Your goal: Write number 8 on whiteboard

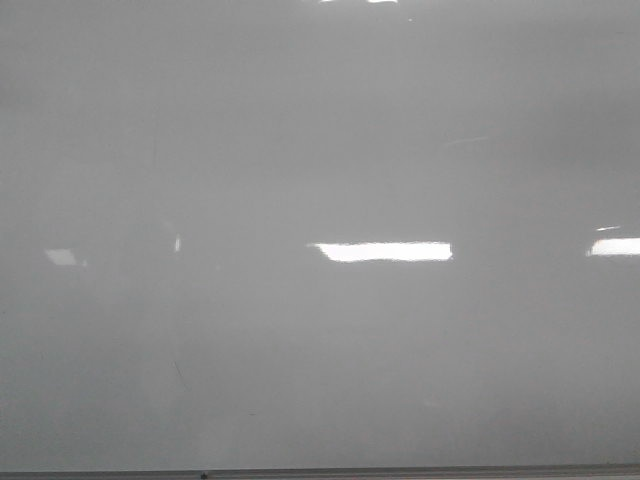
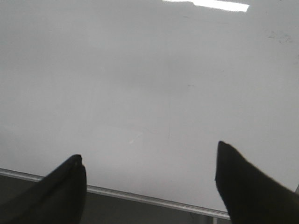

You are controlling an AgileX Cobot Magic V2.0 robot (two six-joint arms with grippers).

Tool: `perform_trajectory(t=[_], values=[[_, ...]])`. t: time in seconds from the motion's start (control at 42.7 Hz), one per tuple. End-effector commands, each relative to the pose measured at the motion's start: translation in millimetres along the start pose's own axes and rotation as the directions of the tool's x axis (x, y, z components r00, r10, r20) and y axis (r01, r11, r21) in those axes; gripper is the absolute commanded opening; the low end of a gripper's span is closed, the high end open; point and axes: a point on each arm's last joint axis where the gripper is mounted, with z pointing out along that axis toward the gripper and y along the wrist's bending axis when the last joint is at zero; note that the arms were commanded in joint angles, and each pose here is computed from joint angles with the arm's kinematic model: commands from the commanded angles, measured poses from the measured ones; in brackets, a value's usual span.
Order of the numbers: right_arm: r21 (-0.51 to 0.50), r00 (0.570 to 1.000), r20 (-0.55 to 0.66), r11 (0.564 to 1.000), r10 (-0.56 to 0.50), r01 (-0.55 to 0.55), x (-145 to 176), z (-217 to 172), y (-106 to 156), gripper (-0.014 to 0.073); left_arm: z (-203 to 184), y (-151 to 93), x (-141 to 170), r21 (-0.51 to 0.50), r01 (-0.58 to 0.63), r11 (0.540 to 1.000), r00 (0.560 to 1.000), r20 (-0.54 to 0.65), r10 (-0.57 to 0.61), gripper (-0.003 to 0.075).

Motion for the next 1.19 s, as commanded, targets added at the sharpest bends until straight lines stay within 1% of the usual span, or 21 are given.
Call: perform_trajectory(t=[0.0, 0.094, 0.164, 0.211, 0.258, 0.328, 0.398, 0.445, 0.492, 0.515, 0.586, 0.632, 0.679, 0.726, 0.773, 0.89, 0.913, 0.96, 1.031, 1.101, 1.171], values=[[0.012, 0.997, 0.078, 1.0, -0.015, 0.014, -11.5, -6.4, -0.7, 0.059, -26.1, -15.1, -14.3, 0.07, -0.131, 0.989, 0.991, 0.041, 0.128, -0.0021], [0.01, 0.998, 0.06, 1.0, -0.015, 0.014, -10.0, -5.9, -0.6, 0.059, -26.4, -36.2, -18.5, 0.173, -0.254, 0.952, 0.967, 0.048, 0.25, -0.002], [0.008, 0.999, 0.04, 1.0, -0.019, 0.019, -8.5, -5.3, -0.4, 0.059, -22.3, -53.2, -20.2, 0.251, -0.33, 0.91, 0.943, 0.051, 0.328, -0.0021], [0.005, 1.0, 0.023, 1.0, -0.022, 0.022, -6.9, -5.4, -0.3, 0.059, -19.2, -66.5, -20.4, 0.306, -0.376, 0.875, 0.923, 0.044, 0.381, -0.0021], [0.003, 1.0, 0.006, 1.0, -0.03, 0.03, -5.4, -5.4, -0.1, 0.059, -15.0, -80.4, -20.0, 0.355, -0.431, 0.829, 0.893, 0.038, 0.448, -0.0021], [0.0, 0.999, -0.012, 0.999, -0.049, 0.049, -3.7, -5.4, 0.2, 0.059, -8.8, -101.1, -18.3, 0.41, -0.507, 0.758, 0.841, 0.046, 0.539, -0.0021], [-0.024, 0.998, -0.019, 0.998, -0.056, 0.056, -2.9, -5.4, 2.3, 0.059, -4.8, -119.4, -16.7, 0.448, -0.556, 0.701, 0.801, 0.062, 0.596, -0.002], [-0.044, 0.998, -0.021, 0.997, -0.062, 0.061, -2.7, -5.3, 4.1, 0.059, -2.0, -133.2, -14.9, 0.473, -0.594, 0.651, 0.765, 0.079, 0.64, -0.0021], [-0.088, 0.996, -0.034, 0.993, -0.082, 0.079, -2.7, -2.6, 7.6, 0.059, -1.4, -151.3, -11.9, 0.497, -0.639, 0.587, 0.718, 0.111, 0.687, -0.0021], [-0.115, 0.995, -0.044, 0.99, -0.09, 0.084, -3.0, 0.0, 9.6, 0.059, -1.5, -158.0, -10.8, 0.504, -0.655, 0.563, 0.7, 0.126, 0.703, -0.0021], [-0.193, 0.99, -0.062, 0.975, -0.124, 0.11, -5.0, 8.7, 15.3, 0.059, -3.2, -178.5, -6.7, 0.522, -0.689, 0.503, 0.66, 0.164, 0.733, -0.0021], [-0.256, 0.983, -0.061, 0.955, -0.171, 0.15, -6.6, 14.8, 20.0, 0.059, -5.3, -186.5, -4.2, 0.53, -0.702, 0.477, 0.642, 0.18, 0.745, -0.0021], [-0.338, 0.968, -0.048, 0.916, -0.246, 0.217, -8.3, 22.3, 27.1, 0.059, -10.1, -194.9, -0.9, 0.536, -0.718, 0.444, 0.62, 0.202, 0.758, -0.0021], [-0.421, 0.946, -0.028, 0.862, -0.324, 0.283, -9.2, 30.1, 35.1, 0.059, -13.1, -200.0, 1.2, 0.54, -0.727, 0.424, 0.607, 0.215, 0.765, -0.002], [-0.501, 0.918, -0.002, 0.795, -0.397, 0.343, -9.3, 37.5, 45.1, 0.059, -15.9, -204.6, 3.3, 0.543, -0.735, 0.406, 0.594, 0.228, 0.772, -0.0021], [-0.63, 0.844, 0.048, 0.639, -0.535, 0.441, -6.9, 58.7, 70.5, 0.059, -19.6, -210.5, 6.1, 0.544, -0.753, 0.371, 0.568, 0.251, 0.784, -0.0021], [-0.65, 0.832, 0.062, 0.611, -0.551, 0.453, -6.6, 61.5, 76.8, 0.059, -19.6, -210.5, 6.1, 0.54, -0.76, 0.36, 0.557, 0.258, 0.789, -0.0021], [-0.682, 0.812, 0.08, 0.562, -0.578, 0.467, -7.6, 69.1, 89.5, 0.059, -19.6, -210.5, 6.1, 0.538, -0.765, 0.354, 0.551, 0.263, 0.792, -0.0021], [-0.706, 0.795, 0.114, 0.514, -0.595, 0.487, -11.7, 72.2, 103.2, 0.059, -19.6, -210.5, 6.1, 0.538, -0.765, 0.354, 0.551, 0.263, 0.792, -0.0021], [-0.722, 0.783, 0.147, 0.476, -0.605, 0.503, -16.8, 75.7, 116.7, 0.059, -19.6, -210.5, 6.1, 0.538, -0.765, 0.354, 0.551, 0.263, 0.792, -0.0021], [-0.729, 0.775, 0.176, 0.449, -0.607, 0.517, -21.6, 80.7, 130.2, 0.059, -19.6, -210.5, 6.1, 0.535, -0.771, 0.345, 0.542, 0.269, 0.796, -0.0021]])
